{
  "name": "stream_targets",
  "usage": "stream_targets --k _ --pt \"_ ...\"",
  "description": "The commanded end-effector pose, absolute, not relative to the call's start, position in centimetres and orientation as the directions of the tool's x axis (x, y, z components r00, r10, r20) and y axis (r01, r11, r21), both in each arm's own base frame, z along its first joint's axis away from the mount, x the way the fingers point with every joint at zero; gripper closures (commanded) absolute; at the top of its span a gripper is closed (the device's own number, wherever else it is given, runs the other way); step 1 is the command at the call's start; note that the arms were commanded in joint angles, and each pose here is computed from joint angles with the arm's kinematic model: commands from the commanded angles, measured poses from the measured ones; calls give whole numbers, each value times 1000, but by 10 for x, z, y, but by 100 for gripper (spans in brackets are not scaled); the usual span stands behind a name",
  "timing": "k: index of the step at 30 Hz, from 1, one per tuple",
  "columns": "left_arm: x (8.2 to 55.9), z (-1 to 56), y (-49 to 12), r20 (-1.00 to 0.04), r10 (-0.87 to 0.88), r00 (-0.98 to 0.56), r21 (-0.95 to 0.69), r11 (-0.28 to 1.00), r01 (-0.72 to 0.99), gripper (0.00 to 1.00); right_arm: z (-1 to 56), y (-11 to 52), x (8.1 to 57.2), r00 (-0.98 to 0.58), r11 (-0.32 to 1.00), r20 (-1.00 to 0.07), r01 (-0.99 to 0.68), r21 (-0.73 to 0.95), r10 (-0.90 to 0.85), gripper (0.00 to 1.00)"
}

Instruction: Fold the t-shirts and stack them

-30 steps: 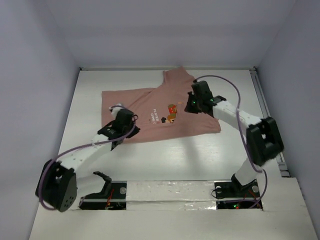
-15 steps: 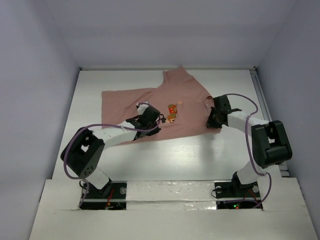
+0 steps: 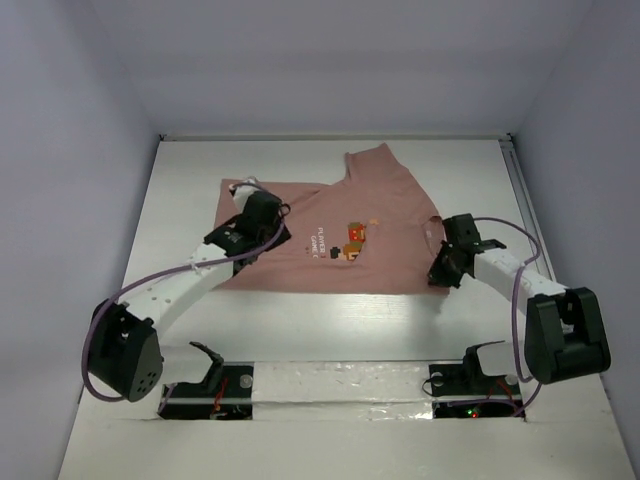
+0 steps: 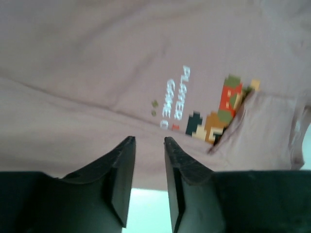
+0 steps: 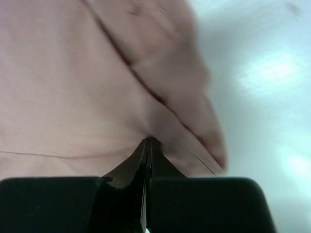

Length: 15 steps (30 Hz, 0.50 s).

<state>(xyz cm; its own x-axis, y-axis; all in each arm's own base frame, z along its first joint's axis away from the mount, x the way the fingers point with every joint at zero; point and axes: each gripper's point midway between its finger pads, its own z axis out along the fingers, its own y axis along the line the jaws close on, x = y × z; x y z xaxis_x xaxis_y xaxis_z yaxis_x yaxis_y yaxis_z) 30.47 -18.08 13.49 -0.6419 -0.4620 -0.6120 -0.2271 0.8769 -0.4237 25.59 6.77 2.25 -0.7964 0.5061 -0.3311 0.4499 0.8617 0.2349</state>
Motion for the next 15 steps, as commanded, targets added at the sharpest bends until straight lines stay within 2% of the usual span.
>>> stream_targets --k 1,3,5,6,7,9,10,11,12,13,15 --pt "338 166 -143 -667 -486 -564 -407 872 -271 71 46 41 244 -763 841 -361 518 155 536 100" --pt "368 184 -124 -705 -490 -513 -406 872 -275 67 63 39 254 -758 856 -405 489 166 511 96" --pt "404 171 -86 -725 -489 -486 -350 869 -351 67 97 51 284 -731 876 -482 407 260 483 82" --pt "428 188 -77 -747 -499 -439 -367 860 -354 67 109 55 294 -720 879 -505 379 289 476 71" --pt "446 159 -56 -730 -502 -464 -318 850 -419 67 116 60 304 -719 882 -513 355 310 470 68" --pt "482 167 -39 -746 -502 -438 -301 841 -450 68 138 67 325 -703 892 -553 298 341 447 66" --pt "497 134 -32 -721 -498 -483 -259 839 -478 68 145 78 332 -709 892 -559 237 385 430 67" --pt "509 130 -18 -721 -505 -475 -253 830 -498 68 146 86 339 -719 890 -557 198 410 416 69" --pt "527 143 -13 -736 -507 -448 -263 824 -502 68 150 89 343 -719 889 -561 181 421 411 71" --pt "536 119 -13 -723 -493 -485 -227 831 -507 67 151 92 345 -723 889 -560 169 425 405 71" --pt "557 125 3 -742 -487 -460 -215 824 -525 67 147 96 350 -735 889 -553 147 435 392 71"
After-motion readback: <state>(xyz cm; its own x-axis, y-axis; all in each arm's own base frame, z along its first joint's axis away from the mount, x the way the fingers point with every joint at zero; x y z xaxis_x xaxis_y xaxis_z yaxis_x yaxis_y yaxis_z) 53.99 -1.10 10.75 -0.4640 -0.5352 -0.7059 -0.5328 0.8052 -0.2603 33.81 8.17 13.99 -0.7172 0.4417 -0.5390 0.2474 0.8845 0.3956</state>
